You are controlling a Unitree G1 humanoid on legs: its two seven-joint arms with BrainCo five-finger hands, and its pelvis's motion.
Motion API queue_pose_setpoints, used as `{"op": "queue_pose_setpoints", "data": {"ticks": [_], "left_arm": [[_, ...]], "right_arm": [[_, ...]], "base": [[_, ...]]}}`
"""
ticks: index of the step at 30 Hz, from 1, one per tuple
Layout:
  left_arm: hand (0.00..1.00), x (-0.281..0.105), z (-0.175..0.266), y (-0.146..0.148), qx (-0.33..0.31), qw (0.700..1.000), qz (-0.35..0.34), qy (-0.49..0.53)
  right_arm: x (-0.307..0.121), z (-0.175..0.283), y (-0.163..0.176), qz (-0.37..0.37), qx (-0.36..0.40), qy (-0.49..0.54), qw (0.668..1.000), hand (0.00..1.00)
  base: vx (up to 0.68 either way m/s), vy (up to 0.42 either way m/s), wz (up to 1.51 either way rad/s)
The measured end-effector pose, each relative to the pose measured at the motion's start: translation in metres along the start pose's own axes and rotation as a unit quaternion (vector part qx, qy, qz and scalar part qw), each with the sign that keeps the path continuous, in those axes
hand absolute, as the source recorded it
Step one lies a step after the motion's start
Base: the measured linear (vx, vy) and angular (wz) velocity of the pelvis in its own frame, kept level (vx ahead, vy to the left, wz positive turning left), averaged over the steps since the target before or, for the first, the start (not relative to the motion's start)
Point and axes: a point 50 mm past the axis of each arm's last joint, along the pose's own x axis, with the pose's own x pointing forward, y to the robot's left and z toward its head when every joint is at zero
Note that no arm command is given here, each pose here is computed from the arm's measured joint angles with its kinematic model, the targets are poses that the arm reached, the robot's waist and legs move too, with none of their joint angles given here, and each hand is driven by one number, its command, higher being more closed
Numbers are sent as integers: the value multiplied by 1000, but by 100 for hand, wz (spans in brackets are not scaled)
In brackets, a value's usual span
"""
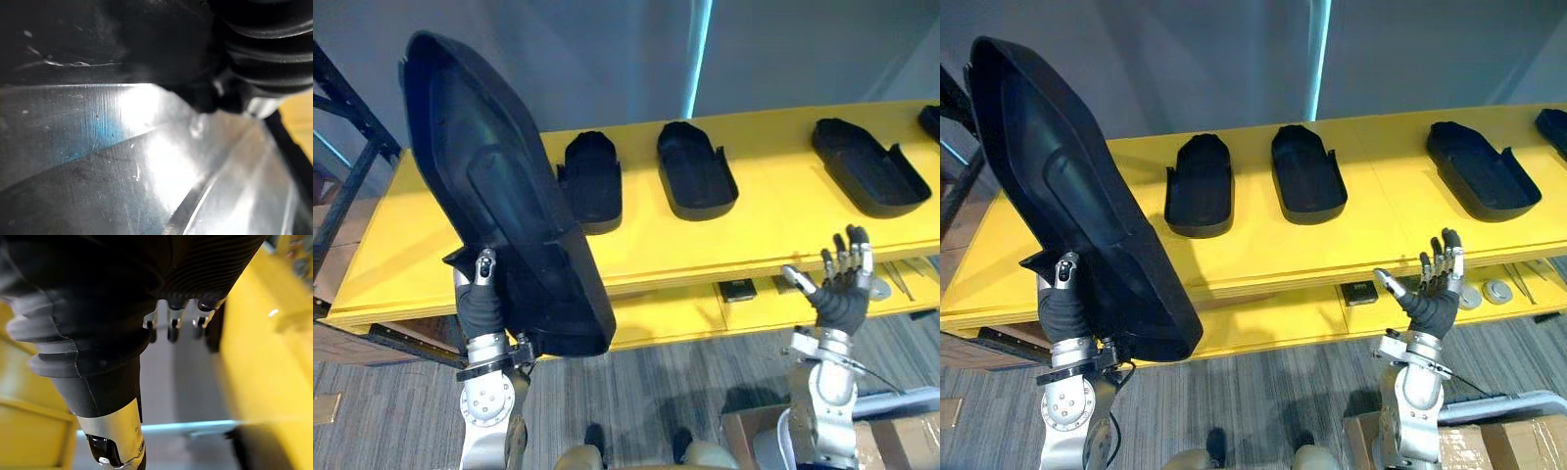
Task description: Walk over and take plastic housings, then place them on the shelf
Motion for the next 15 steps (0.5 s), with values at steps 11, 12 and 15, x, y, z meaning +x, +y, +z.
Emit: {"op": "queue_pose_setpoints", "data": {"ticks": [11,12,15], "left_arm": [[100,-10,-3,-2,-39,999,-12,18],[100,-11,-5,-1,-39,999,-10,14],[100,-12,-15,0,-30,999,-8,26]], "right_arm": [[2,-7,0,3,-39,-4,999,0],[4,-4,0,6,-38,-14,999,0],[8,-2,-2,20,-46,-22,999,0]], "base": [[-27,71,33],[-74,178,-35],[-10,347,-68]]}}
